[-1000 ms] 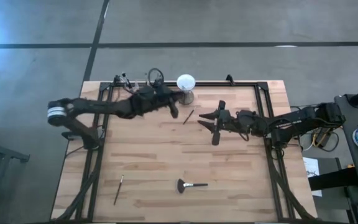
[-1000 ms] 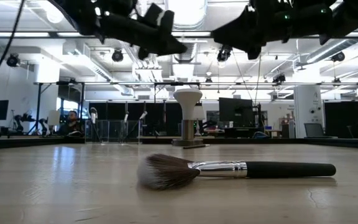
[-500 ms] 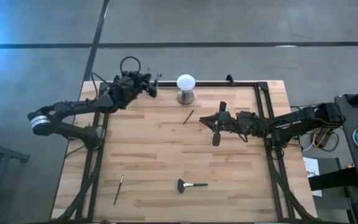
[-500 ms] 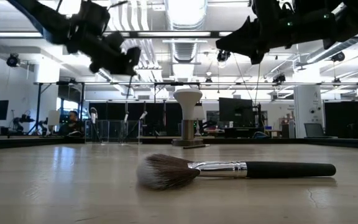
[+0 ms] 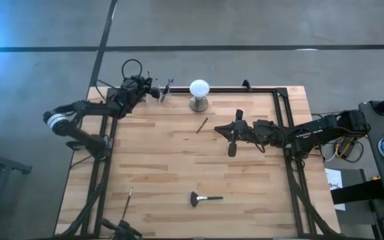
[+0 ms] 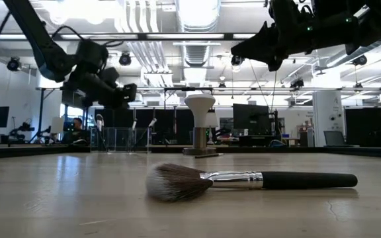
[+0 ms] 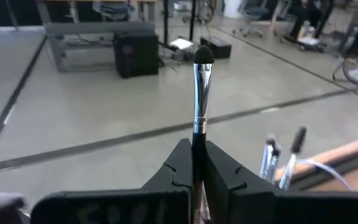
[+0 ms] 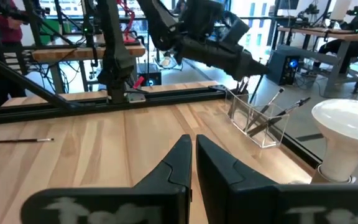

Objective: Put items in baskets/containers
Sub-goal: Put the eyeshadow brush into the middle section of the transparent organizer

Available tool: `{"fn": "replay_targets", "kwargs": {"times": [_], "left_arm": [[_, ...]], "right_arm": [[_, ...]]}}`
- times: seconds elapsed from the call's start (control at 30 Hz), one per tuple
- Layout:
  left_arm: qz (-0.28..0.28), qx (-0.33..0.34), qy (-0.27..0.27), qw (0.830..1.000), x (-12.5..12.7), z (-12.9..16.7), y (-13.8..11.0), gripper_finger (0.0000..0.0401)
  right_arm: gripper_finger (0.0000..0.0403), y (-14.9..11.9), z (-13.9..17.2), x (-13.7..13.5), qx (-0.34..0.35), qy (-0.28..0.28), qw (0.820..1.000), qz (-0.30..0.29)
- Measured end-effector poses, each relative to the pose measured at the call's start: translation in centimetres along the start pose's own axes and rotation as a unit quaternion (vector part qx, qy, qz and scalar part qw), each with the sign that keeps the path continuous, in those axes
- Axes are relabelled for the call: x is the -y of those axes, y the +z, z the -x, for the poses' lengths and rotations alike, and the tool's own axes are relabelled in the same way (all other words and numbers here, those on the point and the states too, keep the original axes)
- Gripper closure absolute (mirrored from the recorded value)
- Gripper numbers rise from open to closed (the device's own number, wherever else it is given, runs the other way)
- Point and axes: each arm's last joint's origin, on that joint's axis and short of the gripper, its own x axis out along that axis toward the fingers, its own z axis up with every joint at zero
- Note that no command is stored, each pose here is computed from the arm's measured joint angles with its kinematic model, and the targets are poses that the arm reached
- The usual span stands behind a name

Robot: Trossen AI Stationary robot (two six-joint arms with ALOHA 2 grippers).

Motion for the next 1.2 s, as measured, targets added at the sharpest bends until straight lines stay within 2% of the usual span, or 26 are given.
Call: {"fn": "replay_targets", "kwargs": {"times": [0.33,0.67,0.97,1.2], "left_arm": [[0.015,-0.047,0.013,0.999,0.1,-1.3,-1.7,0.0388],[0.026,-0.094,0.025,0.995,0.1,-1.6,-1.9,0.0355],[0.019,-0.120,0.030,0.992,0.4,-2.0,-1.1,0.0352],[0.002,-0.097,-0.002,0.995,0.7,-1.1,1.6,0.0354]], "right_arm": [[0.0385,0.0,0.0,0.0,0.000,0.000,1.000,-0.003],[0.0385,-0.2,0.0,0.0,-0.003,0.000,1.000,0.000],[0.0385,-0.4,0.1,0.0,-0.006,0.000,1.000,0.001],[0.0385,-0.6,0.2,0.1,-0.009,0.000,1.000,0.005]]}}
